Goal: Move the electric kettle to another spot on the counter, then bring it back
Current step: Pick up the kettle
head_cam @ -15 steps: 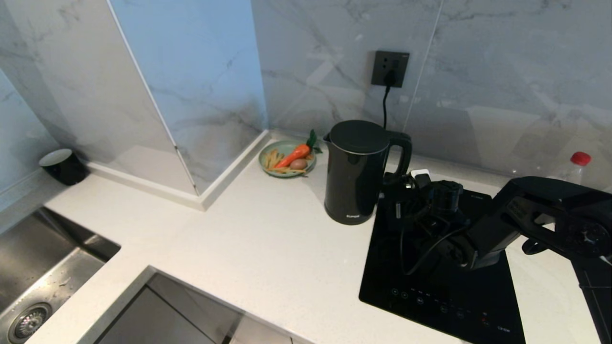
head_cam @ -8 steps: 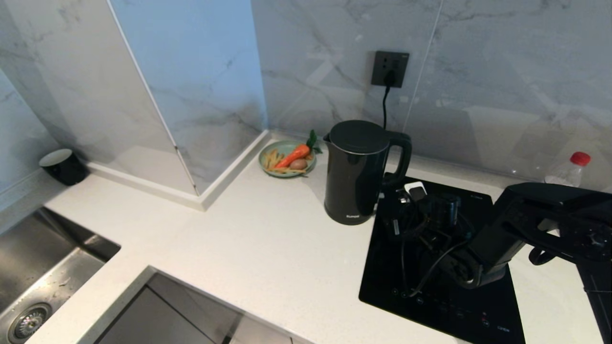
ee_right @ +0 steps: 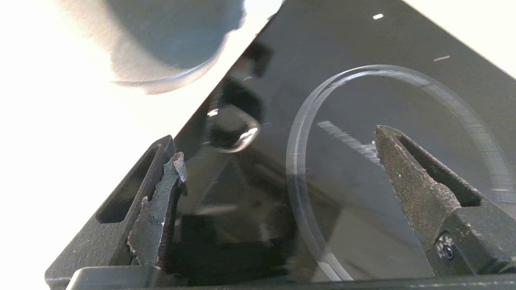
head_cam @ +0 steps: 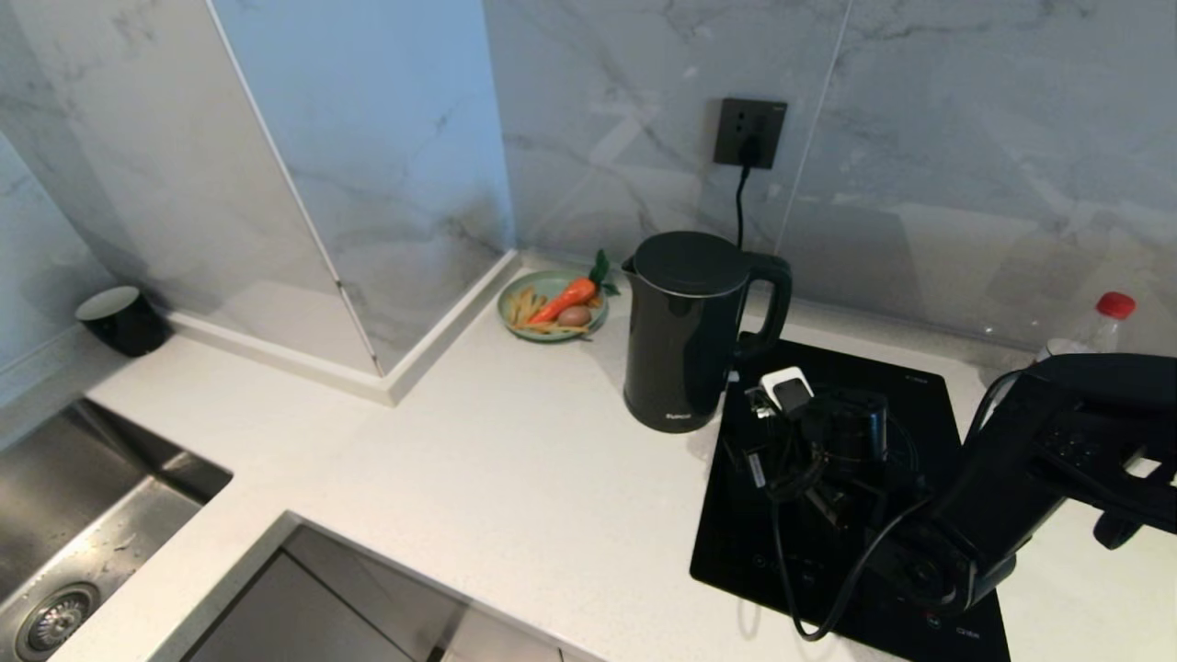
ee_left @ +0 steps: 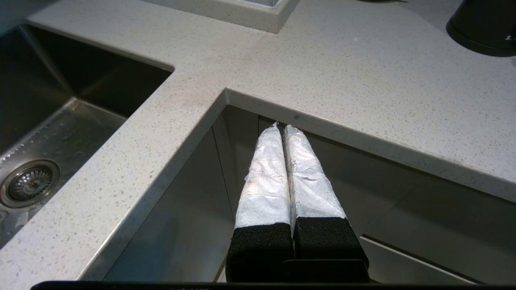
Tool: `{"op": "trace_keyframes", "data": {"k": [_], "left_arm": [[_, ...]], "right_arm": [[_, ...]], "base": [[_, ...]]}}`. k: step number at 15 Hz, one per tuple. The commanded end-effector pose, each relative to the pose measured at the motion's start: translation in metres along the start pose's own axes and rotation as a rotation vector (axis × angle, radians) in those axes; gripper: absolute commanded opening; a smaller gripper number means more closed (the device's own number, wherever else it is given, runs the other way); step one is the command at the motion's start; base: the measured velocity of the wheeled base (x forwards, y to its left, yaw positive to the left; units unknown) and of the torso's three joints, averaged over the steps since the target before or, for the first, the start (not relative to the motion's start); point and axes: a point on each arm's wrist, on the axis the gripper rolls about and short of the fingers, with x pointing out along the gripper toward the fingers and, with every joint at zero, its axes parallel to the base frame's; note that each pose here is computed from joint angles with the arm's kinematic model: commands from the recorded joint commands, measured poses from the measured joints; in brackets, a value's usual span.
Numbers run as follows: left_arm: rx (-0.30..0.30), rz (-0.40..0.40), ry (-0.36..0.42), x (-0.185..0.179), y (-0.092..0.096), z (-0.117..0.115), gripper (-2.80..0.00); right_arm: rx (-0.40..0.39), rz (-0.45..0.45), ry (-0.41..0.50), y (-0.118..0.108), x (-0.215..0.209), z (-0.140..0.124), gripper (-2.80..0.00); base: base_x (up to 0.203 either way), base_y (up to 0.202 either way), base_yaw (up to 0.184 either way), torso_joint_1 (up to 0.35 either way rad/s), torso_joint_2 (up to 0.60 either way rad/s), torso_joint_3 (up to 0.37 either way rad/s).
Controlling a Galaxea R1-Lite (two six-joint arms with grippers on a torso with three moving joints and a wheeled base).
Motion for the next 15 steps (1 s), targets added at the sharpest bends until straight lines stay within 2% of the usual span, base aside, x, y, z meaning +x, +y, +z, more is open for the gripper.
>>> {"op": "trace_keyframes", "data": {"k": [1,4,5,13,15], "left_arm": [[0.0,0.002,0.0,0.0,0.0,0.0,-2.8],[0.0,0.0,0.0,0.0,0.0,0.0,-2.8],[0.0,0.0,0.0,0.0,0.0,0.0,-2.8],[-0.001,0.0,0.0,0.0,0.0,0.0,-2.8],[0.0,0.0,0.002,0.0,0.0,0.0,-2.8]], "right_arm": [[-0.001,-0.021,-0.064,-0.01,-0.015,0.021,0.0],[-0.086,-0.115,-0.098,-0.031,-0.028,0.039,0.0],[-0.088,-0.129,-0.107,-0.035,-0.031,0.042,0.0],[-0.033,-0.231,-0.18,-0.071,-0.025,0.062,0.0],[-0.02,-0.217,-0.227,-0.075,-0.023,0.067,0.0]], "base": [[0.0,0.0,0.0,0.0,0.0,0.0],[0.0,0.0,0.0,0.0,0.0,0.0],[0.0,0.0,0.0,0.0,0.0,0.0],[0.0,0.0,0.0,0.0,0.0,0.0],[0.0,0.0,0.0,0.0,0.0,0.0]]}}
